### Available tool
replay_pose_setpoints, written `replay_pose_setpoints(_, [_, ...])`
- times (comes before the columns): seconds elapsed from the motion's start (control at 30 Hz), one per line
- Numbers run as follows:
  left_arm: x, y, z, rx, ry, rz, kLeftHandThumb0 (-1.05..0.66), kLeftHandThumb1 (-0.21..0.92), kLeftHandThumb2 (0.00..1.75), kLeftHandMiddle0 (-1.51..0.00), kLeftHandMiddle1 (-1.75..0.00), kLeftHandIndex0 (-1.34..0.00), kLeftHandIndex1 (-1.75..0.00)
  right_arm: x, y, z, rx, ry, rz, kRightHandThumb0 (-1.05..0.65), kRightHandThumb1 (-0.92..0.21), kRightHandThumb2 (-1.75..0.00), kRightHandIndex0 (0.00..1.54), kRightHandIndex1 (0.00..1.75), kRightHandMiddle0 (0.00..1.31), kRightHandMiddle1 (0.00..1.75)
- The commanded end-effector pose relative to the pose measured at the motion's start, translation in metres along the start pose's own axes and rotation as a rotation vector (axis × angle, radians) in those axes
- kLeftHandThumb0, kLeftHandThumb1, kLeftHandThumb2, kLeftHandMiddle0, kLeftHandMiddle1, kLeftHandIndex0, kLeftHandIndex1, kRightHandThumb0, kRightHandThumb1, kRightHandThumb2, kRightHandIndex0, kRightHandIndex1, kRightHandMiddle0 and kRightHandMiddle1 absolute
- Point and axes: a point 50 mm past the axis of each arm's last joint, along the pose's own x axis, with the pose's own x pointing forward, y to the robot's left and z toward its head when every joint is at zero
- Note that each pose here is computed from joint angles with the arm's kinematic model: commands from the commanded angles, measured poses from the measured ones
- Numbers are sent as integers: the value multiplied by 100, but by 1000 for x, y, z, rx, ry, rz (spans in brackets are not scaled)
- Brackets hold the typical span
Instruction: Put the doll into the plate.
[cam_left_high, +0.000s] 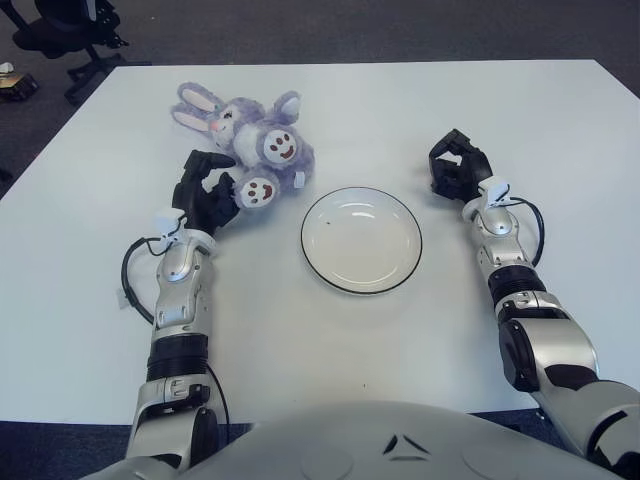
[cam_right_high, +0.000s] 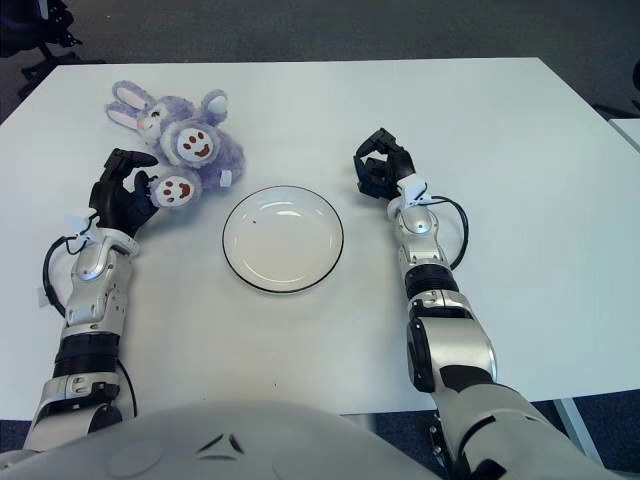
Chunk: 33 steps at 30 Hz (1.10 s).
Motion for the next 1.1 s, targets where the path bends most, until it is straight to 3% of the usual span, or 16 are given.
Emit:
replay_pose_setpoints(0.0, [-16, 4, -22, -12, 84, 29, -38, 68, 83, -99, -175, -34, -175, -13, 2, -19, 15, 91, 7, -39, -64, -90, 97, 175, 38, 175])
replay_pose_setpoints(0.6, [-15, 4, -22, 34, 28, 38, -38, 70, 82, -97, -175, -34, -175, -12, 2, -19, 19, 93, 11, -39, -64, -89, 98, 175, 38, 175])
replay_pose_setpoints(0.7, [-15, 6, -20, 42, 7, 34, -36, 83, 55, -86, -175, -34, -165, -12, 2, -19, 20, 94, 12, -39, -64, -89, 98, 175, 38, 175])
replay_pose_setpoints(0.83, [-14, 8, -17, 33, -27, 28, -35, 90, 39, -81, -165, -37, -157, -12, 2, -19, 21, 93, 12, -39, -64, -89, 98, 175, 38, 175])
replay_pose_setpoints(0.87, [-12, 11, -10, 75, -75, 27, -35, 91, 38, -81, -165, -37, -157, -12, 2, -19, 21, 93, 13, -39, -64, -89, 98, 175, 38, 175])
replay_pose_setpoints(0.97, [-8, 17, 9, 219, -201, 1, -12, 92, 32, -55, -149, -39, -147, -11, 3, -19, 22, 92, 13, -39, -64, -89, 98, 175, 38, 175])
replay_pose_setpoints(1.0, [-8, 18, 12, 250, -221, -8, -12, 91, 28, -55, -108, -34, -112, -11, 3, -19, 22, 92, 13, -39, -64, -89, 98, 175, 37, 175])
replay_pose_setpoints(1.03, [-7, 19, 17, 298, -242, -14, -12, 91, 26, -58, -89, -34, -94, -12, 3, -19, 22, 92, 13, -39, -64, -89, 98, 175, 37, 175])
replay_pose_setpoints(1.07, [-7, 19, 20, 330, -257, -18, -12, 91, 22, -60, -57, -36, -66, -12, 3, -19, 22, 92, 13, -39, -64, -89, 98, 175, 37, 175])
